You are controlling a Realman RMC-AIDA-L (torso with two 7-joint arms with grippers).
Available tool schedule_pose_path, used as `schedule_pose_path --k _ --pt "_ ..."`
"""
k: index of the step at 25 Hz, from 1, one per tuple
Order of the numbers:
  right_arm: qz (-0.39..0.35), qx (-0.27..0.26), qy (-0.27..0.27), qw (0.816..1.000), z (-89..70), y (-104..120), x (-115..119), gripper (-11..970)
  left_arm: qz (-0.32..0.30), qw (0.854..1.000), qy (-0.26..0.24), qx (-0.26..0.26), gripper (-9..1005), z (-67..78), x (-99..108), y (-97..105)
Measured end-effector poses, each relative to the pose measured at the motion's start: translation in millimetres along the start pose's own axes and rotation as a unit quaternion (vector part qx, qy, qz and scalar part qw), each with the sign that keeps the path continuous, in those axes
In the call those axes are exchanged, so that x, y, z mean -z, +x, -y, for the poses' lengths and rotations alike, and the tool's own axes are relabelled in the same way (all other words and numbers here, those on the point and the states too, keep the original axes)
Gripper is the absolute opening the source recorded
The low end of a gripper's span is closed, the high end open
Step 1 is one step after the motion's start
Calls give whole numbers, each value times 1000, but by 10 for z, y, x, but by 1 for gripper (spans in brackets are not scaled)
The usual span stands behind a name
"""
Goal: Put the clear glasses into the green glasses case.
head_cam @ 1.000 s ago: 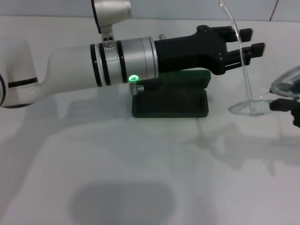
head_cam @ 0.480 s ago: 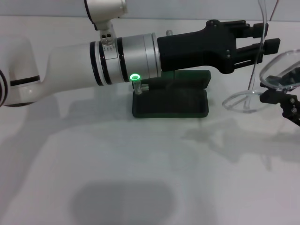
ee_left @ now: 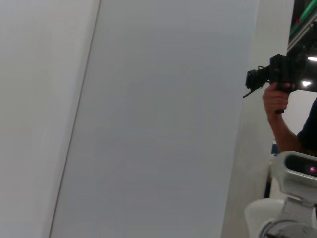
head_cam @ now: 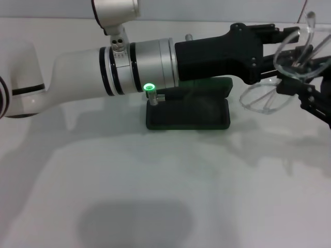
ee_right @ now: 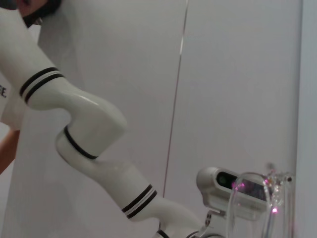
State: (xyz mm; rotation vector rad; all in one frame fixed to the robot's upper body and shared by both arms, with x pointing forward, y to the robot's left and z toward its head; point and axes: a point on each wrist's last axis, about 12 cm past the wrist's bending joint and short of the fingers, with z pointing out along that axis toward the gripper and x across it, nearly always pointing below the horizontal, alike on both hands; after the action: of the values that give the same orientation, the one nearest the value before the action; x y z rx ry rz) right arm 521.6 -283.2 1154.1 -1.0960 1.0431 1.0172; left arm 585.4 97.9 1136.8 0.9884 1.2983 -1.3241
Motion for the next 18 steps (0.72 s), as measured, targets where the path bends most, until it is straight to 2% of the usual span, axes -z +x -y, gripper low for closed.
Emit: schedule_pose_path --k 11,14,18 --pt "-16 -20 8 1000 62 0 -12 107 9 1000 -15 -5 549 -17 58 14" --pt "-21 -21 3 1000 60 -16 -8 107 26 998 -49 -14 550 -74 146 8" --pt "-27 -22 -1 999 61 -29 -6 107 54 991 -121 -24 551 -189 352 5"
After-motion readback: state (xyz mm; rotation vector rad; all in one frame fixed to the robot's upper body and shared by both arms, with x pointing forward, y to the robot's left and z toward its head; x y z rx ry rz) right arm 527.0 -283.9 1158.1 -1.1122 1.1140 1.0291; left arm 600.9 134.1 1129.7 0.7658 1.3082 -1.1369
